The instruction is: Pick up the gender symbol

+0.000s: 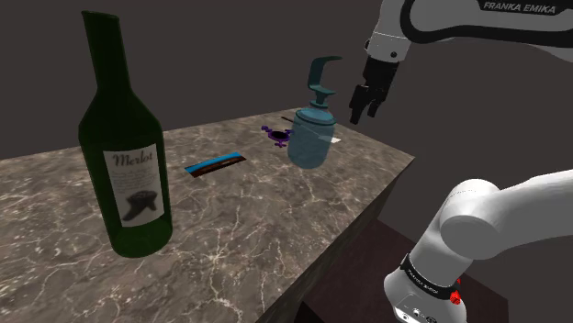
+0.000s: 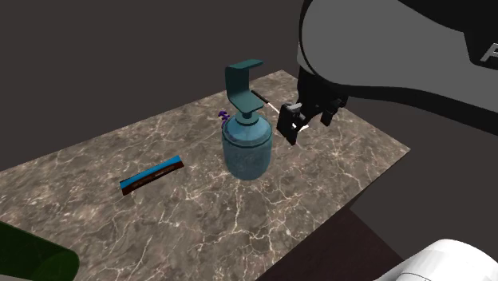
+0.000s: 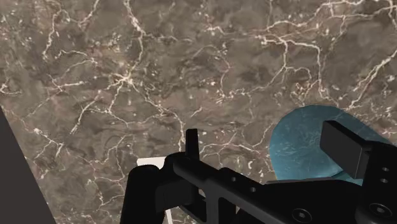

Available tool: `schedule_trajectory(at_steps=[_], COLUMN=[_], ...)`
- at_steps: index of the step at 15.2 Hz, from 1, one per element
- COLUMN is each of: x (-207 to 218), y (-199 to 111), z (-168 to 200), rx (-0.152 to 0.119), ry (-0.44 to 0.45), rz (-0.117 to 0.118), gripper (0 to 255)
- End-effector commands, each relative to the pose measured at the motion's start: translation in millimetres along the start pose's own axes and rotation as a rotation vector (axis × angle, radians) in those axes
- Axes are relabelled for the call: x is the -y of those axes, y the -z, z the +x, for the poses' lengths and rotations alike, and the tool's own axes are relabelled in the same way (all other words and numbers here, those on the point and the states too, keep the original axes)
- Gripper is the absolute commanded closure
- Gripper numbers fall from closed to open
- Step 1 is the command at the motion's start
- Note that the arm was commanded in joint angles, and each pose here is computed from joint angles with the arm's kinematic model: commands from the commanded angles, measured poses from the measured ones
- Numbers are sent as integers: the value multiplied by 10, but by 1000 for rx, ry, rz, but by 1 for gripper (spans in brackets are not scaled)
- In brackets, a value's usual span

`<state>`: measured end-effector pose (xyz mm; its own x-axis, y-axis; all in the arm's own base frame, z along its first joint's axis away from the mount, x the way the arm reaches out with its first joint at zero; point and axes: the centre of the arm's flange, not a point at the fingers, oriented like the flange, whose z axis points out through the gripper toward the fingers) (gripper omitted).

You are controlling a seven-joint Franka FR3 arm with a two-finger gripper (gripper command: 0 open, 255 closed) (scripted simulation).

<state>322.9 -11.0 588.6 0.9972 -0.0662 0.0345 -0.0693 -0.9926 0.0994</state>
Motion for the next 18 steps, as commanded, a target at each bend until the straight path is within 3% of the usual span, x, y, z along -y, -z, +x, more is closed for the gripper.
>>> schedule_trajectory(at_steps=[1,18], x=[0,320], y=[0,-853], z=[0,2051], rx=[0,22], ry=[0,-63], rz=[0,104], gripper=[0,0])
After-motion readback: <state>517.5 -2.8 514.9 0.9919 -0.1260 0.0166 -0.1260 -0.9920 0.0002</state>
